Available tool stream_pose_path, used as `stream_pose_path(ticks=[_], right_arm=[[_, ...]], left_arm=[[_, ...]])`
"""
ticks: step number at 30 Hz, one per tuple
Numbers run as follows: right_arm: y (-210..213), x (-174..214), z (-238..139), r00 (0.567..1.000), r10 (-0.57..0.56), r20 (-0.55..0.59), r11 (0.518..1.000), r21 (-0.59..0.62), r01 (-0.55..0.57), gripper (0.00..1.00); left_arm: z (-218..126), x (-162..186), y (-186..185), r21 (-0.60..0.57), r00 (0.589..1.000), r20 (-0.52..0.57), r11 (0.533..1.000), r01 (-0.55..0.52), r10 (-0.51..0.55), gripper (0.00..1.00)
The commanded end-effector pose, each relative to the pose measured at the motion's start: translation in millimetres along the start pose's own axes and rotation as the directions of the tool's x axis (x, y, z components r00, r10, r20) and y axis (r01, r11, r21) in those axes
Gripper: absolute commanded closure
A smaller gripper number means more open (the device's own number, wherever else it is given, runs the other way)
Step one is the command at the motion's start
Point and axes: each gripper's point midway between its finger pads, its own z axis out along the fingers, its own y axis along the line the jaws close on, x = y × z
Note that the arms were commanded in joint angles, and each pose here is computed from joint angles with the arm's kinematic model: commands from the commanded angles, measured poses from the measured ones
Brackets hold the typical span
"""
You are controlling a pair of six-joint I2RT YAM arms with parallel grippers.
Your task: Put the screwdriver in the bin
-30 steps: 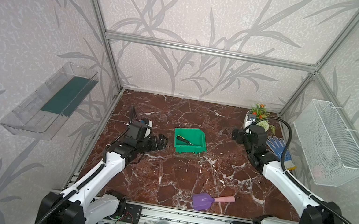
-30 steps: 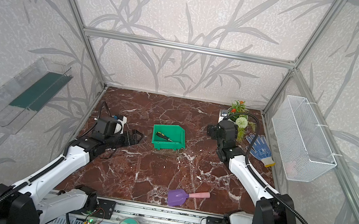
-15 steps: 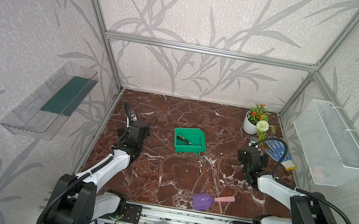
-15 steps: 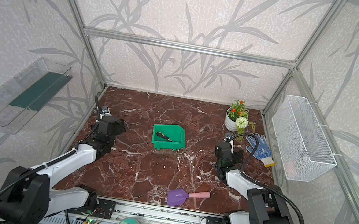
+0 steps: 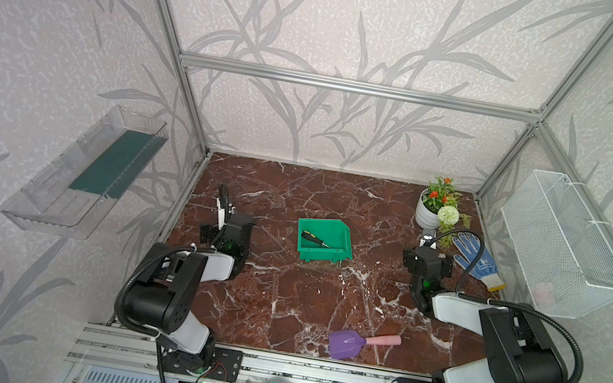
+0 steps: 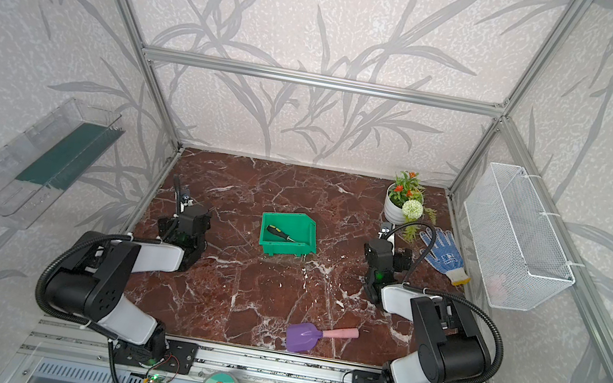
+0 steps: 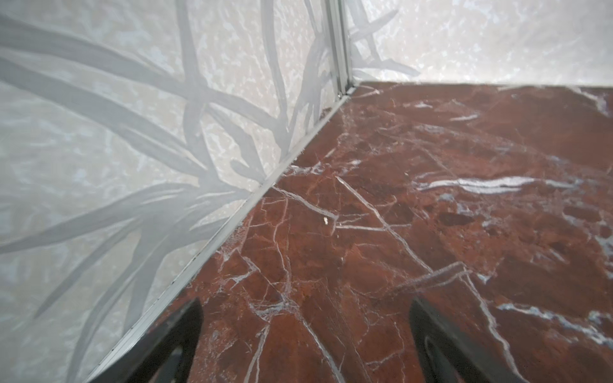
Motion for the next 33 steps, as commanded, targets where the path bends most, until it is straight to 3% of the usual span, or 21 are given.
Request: stream_pose_path(ticks=[1,4,13,20,27,31,33], right_arm=[[-4,-14,-7,0.996,0.045,0.077,0.999,-0.004,-0.044,0.01],[-5,-14,-10,0.995,0.052,0.09,0.999,-0.016,-0.05,0.01],[-2,-10,-33,0.972,0.094,0.216,0.991,-0.116,-0.07,0.01],[4,-10,-25,0.981,0.069,0.179,0.991,-0.126,-0.046,0.01],[5,-9,-16,0.987,0.085,0.137,0.986,-0.156,-0.064,0.01],[11,4,-6,0.99,0.11,0.088,0.968,-0.237,-0.086,0.01],[15,3,1,0.985,0.086,0.15,0.971,-0.235,-0.049,0.01]], left_arm=[[4,-22,-18,0.088,0.999,0.054,0.996,-0.002,-0.003,0.01],[5,-21,-20,0.096,0.999,0.042,0.995,-0.006,0.002,0.01],[-26,-17,-27,0.277,0.981,0.18,0.961,0.014,-0.066,0.01],[-29,-8,-36,0.347,0.974,0.212,0.938,0.004,-0.083,0.01],[-26,-9,-33,0.331,0.973,0.215,0.943,0.011,-0.087,0.01],[-26,-9,-34,0.331,0.974,0.21,0.944,0.012,-0.086,0.01],[-26,-9,-34,0.33,0.974,0.211,0.944,0.012,-0.086,0.01]])
